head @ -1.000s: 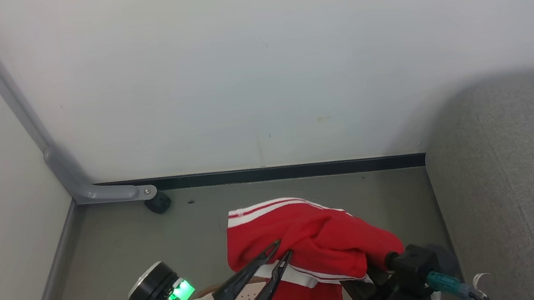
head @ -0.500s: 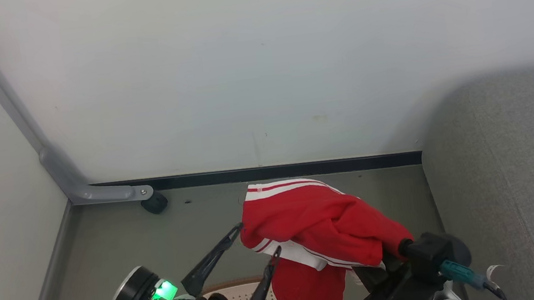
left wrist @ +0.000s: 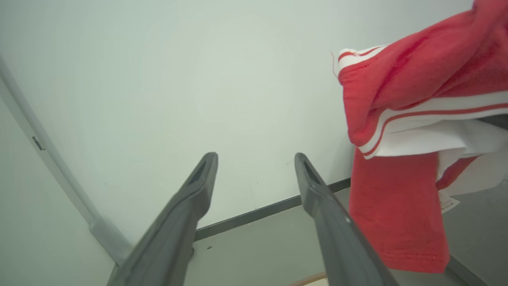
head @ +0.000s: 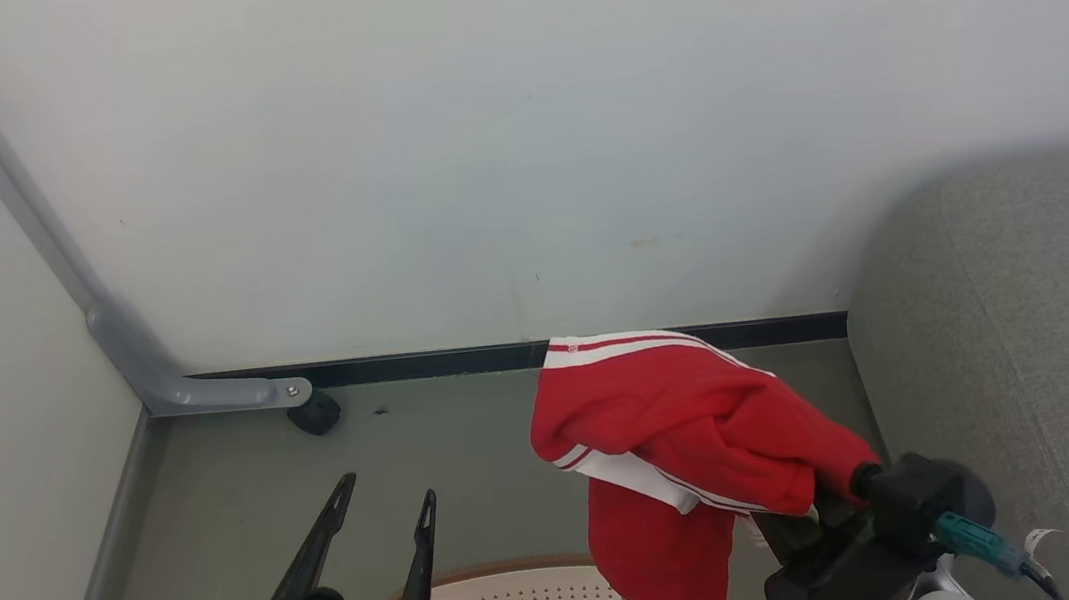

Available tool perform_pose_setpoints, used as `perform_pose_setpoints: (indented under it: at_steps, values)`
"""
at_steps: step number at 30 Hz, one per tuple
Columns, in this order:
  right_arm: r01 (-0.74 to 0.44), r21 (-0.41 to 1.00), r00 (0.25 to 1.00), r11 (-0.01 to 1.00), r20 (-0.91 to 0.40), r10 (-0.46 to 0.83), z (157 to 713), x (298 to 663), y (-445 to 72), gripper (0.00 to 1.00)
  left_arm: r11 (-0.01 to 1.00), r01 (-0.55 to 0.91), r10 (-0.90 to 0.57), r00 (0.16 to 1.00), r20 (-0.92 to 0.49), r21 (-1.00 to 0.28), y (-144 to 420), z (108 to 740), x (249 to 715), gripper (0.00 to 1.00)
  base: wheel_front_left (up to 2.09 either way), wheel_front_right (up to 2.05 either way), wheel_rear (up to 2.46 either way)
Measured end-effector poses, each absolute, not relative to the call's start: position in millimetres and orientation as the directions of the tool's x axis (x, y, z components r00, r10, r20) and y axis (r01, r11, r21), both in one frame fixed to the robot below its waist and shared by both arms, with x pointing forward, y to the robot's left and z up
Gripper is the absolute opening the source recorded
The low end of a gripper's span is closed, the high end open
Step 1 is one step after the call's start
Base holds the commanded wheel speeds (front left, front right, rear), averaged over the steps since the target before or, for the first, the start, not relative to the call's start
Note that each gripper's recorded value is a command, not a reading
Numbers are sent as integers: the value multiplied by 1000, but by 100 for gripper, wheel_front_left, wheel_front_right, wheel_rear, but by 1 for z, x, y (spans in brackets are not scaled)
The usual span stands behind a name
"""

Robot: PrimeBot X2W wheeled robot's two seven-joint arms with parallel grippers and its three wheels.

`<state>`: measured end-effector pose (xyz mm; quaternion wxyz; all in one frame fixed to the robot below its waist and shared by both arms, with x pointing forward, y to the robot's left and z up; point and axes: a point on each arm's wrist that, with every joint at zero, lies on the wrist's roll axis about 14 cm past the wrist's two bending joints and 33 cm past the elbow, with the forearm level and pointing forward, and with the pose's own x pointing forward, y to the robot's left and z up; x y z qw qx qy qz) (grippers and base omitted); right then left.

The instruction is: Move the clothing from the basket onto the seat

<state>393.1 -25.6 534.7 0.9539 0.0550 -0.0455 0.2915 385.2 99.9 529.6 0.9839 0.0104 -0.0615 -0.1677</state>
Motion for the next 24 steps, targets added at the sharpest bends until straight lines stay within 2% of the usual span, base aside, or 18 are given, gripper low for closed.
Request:
perform_pose_setpoints:
  at_steps: [10,24]
  values:
    - [-486,99,871,868,134,473,537,391,-48,0,995,78,-77,997,14,-64,158,493,373,100,0,0,0]
    - [-378,128,924,917,117,364,528,379,-80,0,990,-67,60,996,-58,-123,184,468,344,100,0,0,0]
